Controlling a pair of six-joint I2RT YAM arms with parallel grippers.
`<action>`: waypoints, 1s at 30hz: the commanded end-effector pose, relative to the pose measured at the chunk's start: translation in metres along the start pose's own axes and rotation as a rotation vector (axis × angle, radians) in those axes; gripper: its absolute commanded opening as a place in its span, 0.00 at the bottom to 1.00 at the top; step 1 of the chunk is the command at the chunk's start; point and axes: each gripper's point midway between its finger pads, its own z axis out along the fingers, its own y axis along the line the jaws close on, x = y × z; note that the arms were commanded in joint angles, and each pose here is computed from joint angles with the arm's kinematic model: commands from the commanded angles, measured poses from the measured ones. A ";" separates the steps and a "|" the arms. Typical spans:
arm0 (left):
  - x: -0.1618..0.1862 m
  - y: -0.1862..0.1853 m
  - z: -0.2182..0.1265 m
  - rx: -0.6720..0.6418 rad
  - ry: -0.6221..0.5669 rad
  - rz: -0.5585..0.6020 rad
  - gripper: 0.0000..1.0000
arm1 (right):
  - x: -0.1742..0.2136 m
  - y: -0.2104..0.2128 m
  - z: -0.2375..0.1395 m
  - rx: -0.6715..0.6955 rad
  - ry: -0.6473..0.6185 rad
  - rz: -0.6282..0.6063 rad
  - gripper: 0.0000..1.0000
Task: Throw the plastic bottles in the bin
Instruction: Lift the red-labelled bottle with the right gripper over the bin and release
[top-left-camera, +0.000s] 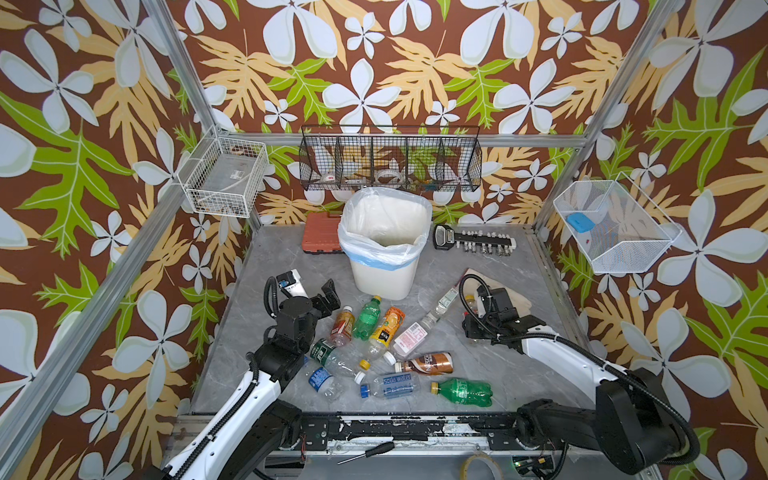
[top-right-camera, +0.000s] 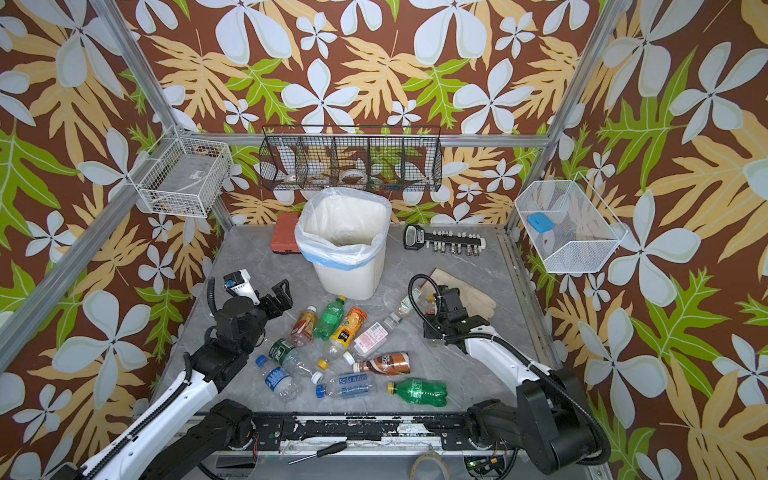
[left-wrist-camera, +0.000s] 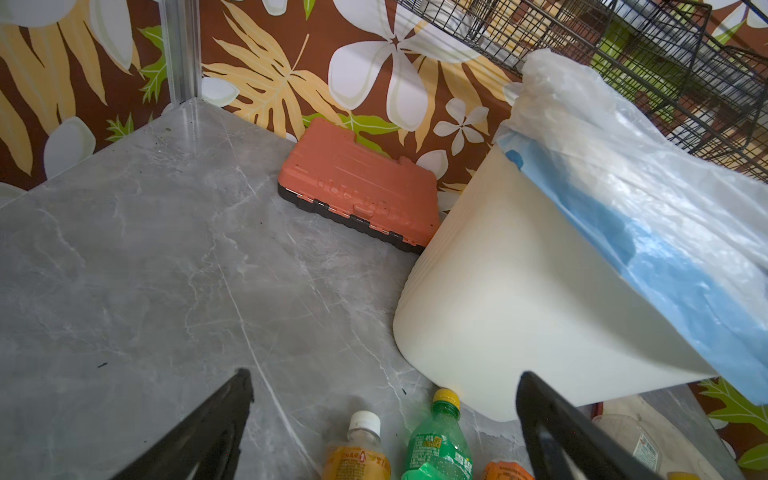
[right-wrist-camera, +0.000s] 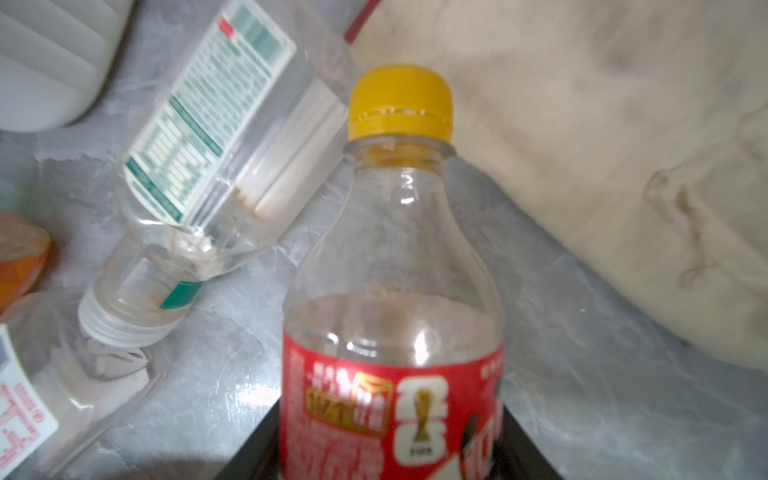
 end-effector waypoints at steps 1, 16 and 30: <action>-0.001 0.003 0.000 -0.020 -0.006 -0.019 1.00 | -0.020 0.001 -0.023 0.013 -0.078 0.029 0.53; 0.003 0.010 -0.001 -0.049 0.006 -0.025 1.00 | -0.188 0.127 -0.204 -0.200 -0.693 -0.121 0.52; 0.006 0.022 -0.016 -0.072 0.011 -0.045 1.00 | -0.311 0.245 -0.159 -0.157 -0.806 -0.342 0.52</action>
